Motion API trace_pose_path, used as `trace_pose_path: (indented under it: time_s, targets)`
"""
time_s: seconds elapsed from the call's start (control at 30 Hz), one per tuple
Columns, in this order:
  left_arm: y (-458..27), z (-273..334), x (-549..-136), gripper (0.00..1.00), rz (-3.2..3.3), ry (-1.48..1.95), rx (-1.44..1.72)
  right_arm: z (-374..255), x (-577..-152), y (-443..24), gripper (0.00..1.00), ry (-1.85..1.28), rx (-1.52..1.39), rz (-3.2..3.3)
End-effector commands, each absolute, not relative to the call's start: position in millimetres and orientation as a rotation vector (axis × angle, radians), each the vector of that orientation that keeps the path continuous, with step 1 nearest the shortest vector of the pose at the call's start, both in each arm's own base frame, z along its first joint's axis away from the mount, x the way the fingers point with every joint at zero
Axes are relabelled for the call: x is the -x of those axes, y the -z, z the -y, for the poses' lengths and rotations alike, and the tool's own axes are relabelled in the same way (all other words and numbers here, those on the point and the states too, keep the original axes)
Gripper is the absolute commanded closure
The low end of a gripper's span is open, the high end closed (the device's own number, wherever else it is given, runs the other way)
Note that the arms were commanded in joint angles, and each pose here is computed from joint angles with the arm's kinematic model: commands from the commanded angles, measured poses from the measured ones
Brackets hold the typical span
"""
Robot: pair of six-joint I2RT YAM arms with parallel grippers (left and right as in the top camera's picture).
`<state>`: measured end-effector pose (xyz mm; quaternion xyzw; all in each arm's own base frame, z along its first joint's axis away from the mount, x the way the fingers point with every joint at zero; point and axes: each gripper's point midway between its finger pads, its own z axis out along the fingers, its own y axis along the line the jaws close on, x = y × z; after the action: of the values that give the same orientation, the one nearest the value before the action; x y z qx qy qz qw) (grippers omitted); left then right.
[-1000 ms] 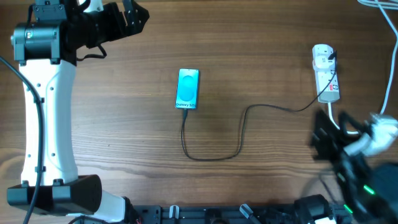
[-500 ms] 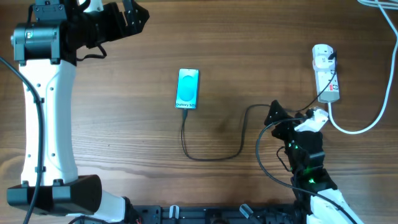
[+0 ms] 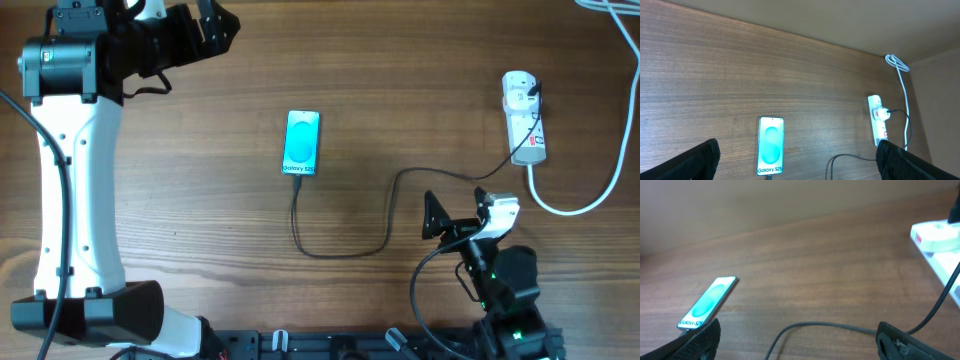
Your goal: Plug charger to phone and switch on socket
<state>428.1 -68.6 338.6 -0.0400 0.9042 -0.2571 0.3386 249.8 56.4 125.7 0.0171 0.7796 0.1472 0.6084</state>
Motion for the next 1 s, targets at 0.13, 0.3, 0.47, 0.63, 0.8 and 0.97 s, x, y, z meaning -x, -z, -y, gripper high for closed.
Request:
trace_pose_path:
  time_s: [0.13, 0.3, 0.47, 0.63, 0.8, 0.97]
  targets:
    - [-335.4, 67.4, -429.7, 0.0, -2.361, 0.665, 0.104, -58.6, -244.1, -158.9, 0.0, -0.28, 0.085, -1.646]
    - [-335.4, 67.4, -429.7, 0.0, -2.361, 0.665, 0.104, -57.6, -240.0, -177.0, 0.0, -0.288, 0.081, -1.567]
    - [-335.4, 67.4, -429.7, 0.0, -2.361, 0.665, 0.104, -57.6, -240.1, -176.6, 0.0, -0.288, 0.082, -1.569]
    - [-335.4, 67.4, -429.7, 0.0, -2.361, 0.665, 0.104, -57.6, -240.1, -176.6, 0.0, -0.288, 0.082, -1.569]
    - [-335.4, 67.4, -429.7, 0.0, -2.361, 0.665, 0.104, -57.6, -240.1, -176.6, 0.0, -0.288, 0.082, -1.569]
    - [-335.4, 67.4, -429.7, 0.0, -2.361, 0.664, 0.104, -57.6, -240.1, -176.6, 0.0, -0.288, 0.081, -1.569]
